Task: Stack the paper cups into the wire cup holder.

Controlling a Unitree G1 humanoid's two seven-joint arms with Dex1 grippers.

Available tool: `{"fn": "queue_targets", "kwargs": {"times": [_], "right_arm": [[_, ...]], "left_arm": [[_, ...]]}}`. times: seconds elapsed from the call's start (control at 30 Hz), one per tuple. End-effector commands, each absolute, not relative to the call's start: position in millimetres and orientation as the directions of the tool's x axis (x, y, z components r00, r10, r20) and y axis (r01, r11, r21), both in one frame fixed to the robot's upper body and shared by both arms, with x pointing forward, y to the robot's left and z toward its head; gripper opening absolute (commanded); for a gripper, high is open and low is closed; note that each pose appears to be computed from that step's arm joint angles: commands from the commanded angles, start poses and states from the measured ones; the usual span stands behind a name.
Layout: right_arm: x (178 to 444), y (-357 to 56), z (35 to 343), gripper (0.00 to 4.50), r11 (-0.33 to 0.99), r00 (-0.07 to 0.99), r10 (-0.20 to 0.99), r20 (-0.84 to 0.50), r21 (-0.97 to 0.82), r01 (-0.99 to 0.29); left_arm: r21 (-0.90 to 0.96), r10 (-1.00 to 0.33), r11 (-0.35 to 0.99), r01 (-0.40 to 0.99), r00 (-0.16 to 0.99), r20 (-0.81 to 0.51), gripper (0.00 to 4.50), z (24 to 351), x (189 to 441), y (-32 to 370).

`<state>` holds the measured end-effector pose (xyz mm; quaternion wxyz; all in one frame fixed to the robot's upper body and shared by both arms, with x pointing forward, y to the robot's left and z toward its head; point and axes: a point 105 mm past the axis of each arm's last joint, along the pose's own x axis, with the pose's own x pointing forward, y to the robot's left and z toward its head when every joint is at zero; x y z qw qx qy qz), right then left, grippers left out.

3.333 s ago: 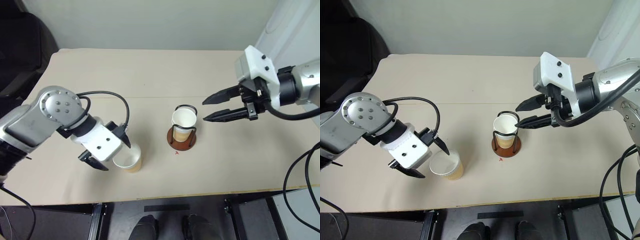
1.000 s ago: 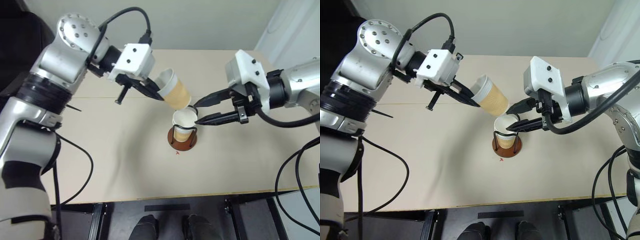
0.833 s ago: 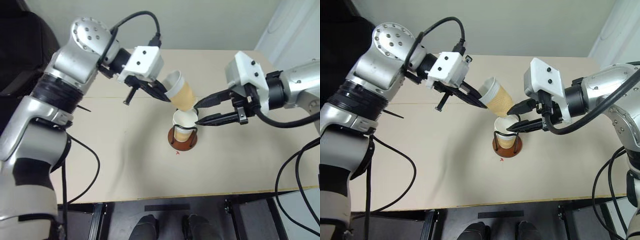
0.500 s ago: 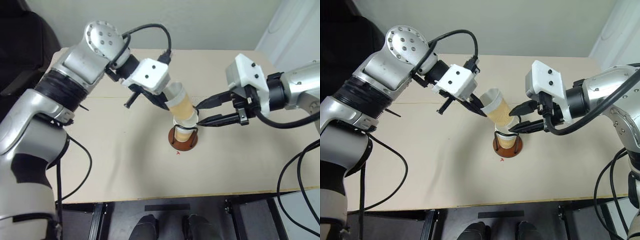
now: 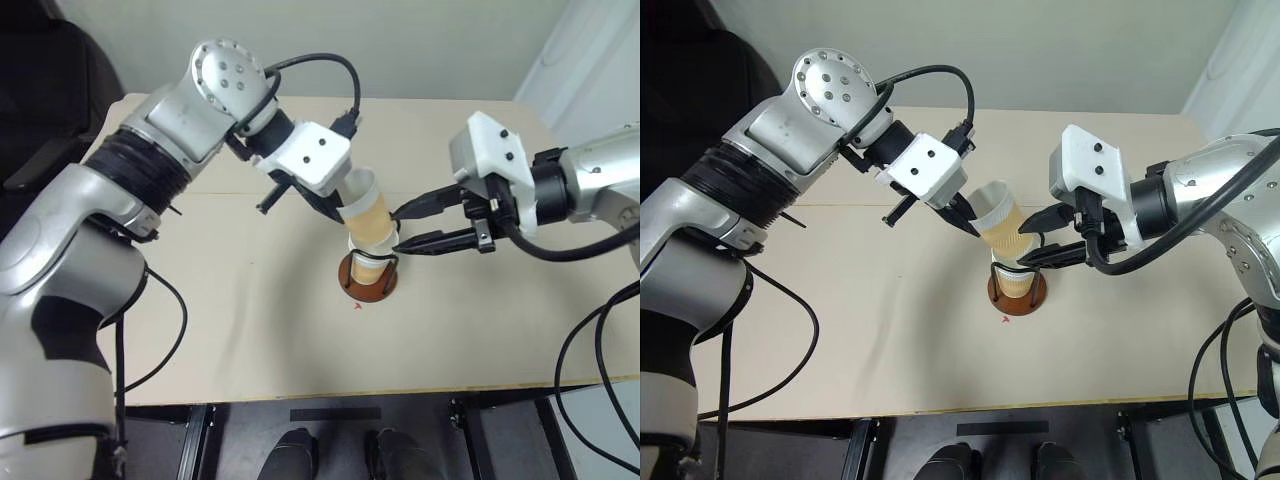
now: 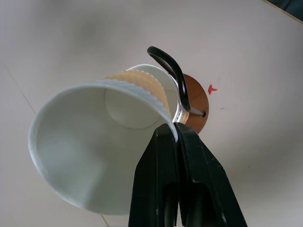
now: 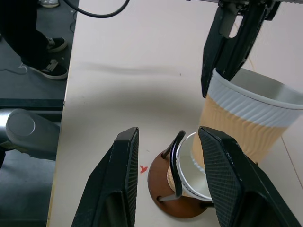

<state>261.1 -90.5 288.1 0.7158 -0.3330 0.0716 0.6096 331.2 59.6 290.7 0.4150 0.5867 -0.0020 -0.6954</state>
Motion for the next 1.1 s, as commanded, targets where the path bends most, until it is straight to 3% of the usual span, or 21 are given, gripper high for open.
{"fn": "queue_targets", "kwargs": {"times": [0.03, 0.77, 1.1], "right_arm": [[256.6, -92.6, 298.5, 1.97, 0.045, 0.274, 0.833, -0.48, -0.435, -0.899], [254.7, -95.4, 295.4, 1.97, 0.077, 0.297, 0.83, -0.473, -0.43, -0.9], [254.4, -96.6, 294.2, 1.97, 0.083, 0.301, 0.828, -0.474, -0.427, -0.9]], "left_arm": [[0.497, -0.565, -0.695, 0.52, 0.033, -0.824, 0.05, 302.7, 325.3, 55.4], [0.465, -0.506, -0.761, 0.452, 0.034, -0.862, 0.05, 282.1, 335.9, 41.3], [0.546, -0.594, -0.713, 0.441, 0.035, -0.804, 3.37, 295.3, 339.5, 21.6]]}}
